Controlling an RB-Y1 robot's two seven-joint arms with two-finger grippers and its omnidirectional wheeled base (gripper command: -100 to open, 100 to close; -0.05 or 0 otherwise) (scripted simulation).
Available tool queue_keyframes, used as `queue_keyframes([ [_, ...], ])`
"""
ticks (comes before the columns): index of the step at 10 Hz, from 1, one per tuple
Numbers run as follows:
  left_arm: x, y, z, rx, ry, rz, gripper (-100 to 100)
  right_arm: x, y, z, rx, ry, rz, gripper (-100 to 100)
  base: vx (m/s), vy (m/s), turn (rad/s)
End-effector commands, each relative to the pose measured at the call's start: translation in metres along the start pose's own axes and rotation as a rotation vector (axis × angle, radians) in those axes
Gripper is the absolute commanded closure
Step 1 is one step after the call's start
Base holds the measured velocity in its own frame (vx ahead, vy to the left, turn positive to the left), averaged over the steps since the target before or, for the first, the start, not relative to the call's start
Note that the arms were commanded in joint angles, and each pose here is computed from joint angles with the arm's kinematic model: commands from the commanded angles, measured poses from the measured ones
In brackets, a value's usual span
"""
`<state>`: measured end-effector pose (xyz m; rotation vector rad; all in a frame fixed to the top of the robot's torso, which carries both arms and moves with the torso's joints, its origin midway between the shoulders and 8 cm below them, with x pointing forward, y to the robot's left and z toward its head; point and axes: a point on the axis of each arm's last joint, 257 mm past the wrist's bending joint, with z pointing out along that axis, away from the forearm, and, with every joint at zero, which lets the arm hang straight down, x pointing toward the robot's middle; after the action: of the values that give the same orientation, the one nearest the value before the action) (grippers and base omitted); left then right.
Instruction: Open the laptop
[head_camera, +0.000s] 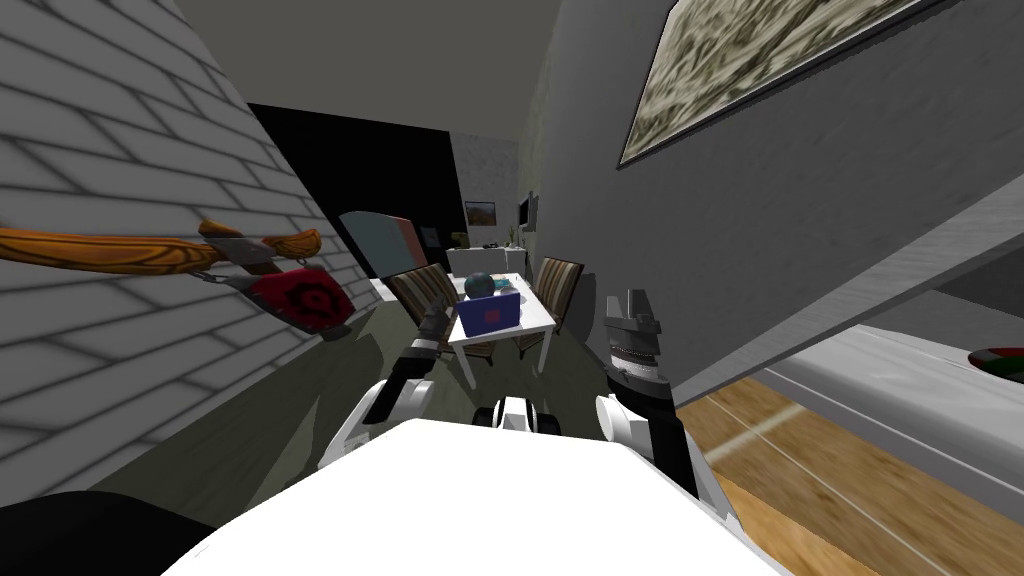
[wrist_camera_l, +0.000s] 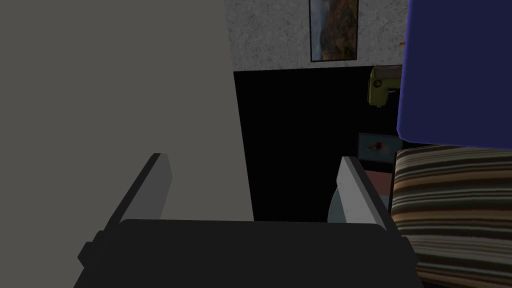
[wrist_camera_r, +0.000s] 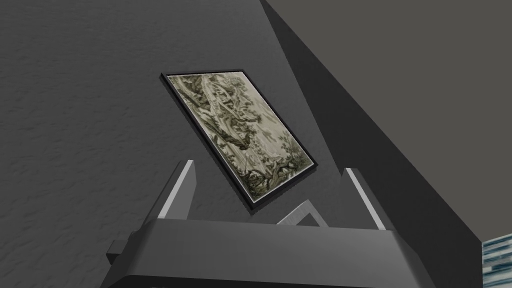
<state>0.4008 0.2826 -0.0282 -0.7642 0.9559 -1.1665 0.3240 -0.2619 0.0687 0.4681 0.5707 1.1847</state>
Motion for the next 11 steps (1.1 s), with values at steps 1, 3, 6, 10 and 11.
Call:
queue_keyframes([
  [1,-0.003,0.017,-0.001,-0.059,0.006,0.035,-100,0.0,0.0,0.0,0.0,0.0,0.0,0,0.034,-0.018,-0.012],
  [3,-0.006,0.031,-0.002,-0.106,0.013,0.068,-100,0.0,0.0,0.0,0.0,0.0,0.0,0,0.033,-0.019,-0.012],
  [6,-0.014,0.054,-0.004,-0.182,0.022,0.122,-100,0.0,0.0,0.0,0.0,0.0,0.0,0,0.035,-0.021,-0.013],
  [10,-0.027,0.084,-0.009,-0.29,0.027,0.197,-100,0.0,0.0,0.0,0.0,0.0,0.0,0,0.039,-0.022,-0.015],
  [11,-0.031,0.092,-0.011,-0.316,0.027,0.215,-100,0.0,0.0,0.0,0.0,0.0,0.0,0,0.042,-0.022,-0.012],
])
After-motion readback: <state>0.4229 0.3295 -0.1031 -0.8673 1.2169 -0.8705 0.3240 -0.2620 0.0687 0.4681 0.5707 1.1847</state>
